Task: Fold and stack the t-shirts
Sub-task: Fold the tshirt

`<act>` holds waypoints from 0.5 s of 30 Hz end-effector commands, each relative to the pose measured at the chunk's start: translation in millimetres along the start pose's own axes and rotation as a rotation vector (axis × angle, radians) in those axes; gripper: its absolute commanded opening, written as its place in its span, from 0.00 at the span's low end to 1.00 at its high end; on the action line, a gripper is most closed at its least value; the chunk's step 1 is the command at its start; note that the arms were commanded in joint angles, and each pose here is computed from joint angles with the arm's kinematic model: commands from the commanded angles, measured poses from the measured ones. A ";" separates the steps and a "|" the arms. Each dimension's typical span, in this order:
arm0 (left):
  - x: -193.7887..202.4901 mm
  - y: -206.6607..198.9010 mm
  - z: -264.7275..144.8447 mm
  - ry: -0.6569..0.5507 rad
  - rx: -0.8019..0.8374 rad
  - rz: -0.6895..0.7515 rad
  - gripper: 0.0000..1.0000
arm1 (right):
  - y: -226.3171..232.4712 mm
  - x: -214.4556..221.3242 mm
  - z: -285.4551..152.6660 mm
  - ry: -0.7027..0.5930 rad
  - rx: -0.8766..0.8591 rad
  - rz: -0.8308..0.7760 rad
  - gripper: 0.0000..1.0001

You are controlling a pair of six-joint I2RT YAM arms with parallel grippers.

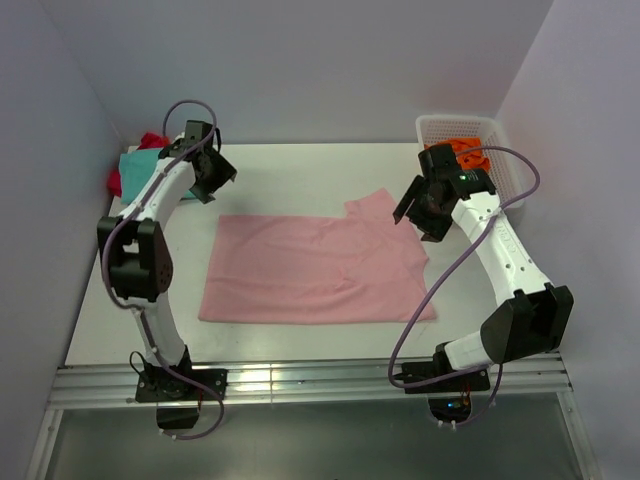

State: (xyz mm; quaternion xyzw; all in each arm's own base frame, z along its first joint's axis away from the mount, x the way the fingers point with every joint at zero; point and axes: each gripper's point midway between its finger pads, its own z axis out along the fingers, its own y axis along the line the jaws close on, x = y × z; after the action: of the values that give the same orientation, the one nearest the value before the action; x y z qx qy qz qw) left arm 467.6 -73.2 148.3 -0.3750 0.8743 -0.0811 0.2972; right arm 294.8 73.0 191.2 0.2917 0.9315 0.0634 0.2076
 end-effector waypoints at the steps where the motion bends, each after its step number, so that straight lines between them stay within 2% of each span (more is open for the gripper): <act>1: -9.6 -5.5 18.1 0.018 -0.044 0.000 0.71 | -5.3 -3.9 -4.4 -0.017 0.015 -0.023 0.76; 4: -9.6 -2.9 34.2 0.019 -0.101 -0.055 0.70 | -11.4 -1.3 -1.2 -0.015 0.036 -0.037 0.76; 9: 13.0 20.4 55.2 0.060 -0.203 -0.152 0.69 | -17.4 1.3 6.5 0.002 0.052 -0.037 0.76; 15: 32.3 36.9 70.0 0.098 -0.253 -0.180 0.69 | -18.7 -6.0 9.1 -0.003 0.069 -0.047 0.76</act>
State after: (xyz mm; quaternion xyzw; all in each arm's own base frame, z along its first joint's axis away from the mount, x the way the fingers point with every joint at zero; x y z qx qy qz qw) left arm 473.2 -68.5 72.7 -0.4579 0.8645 -0.0279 0.2055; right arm 286.9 62.7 178.2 0.2801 0.9398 0.0414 0.1913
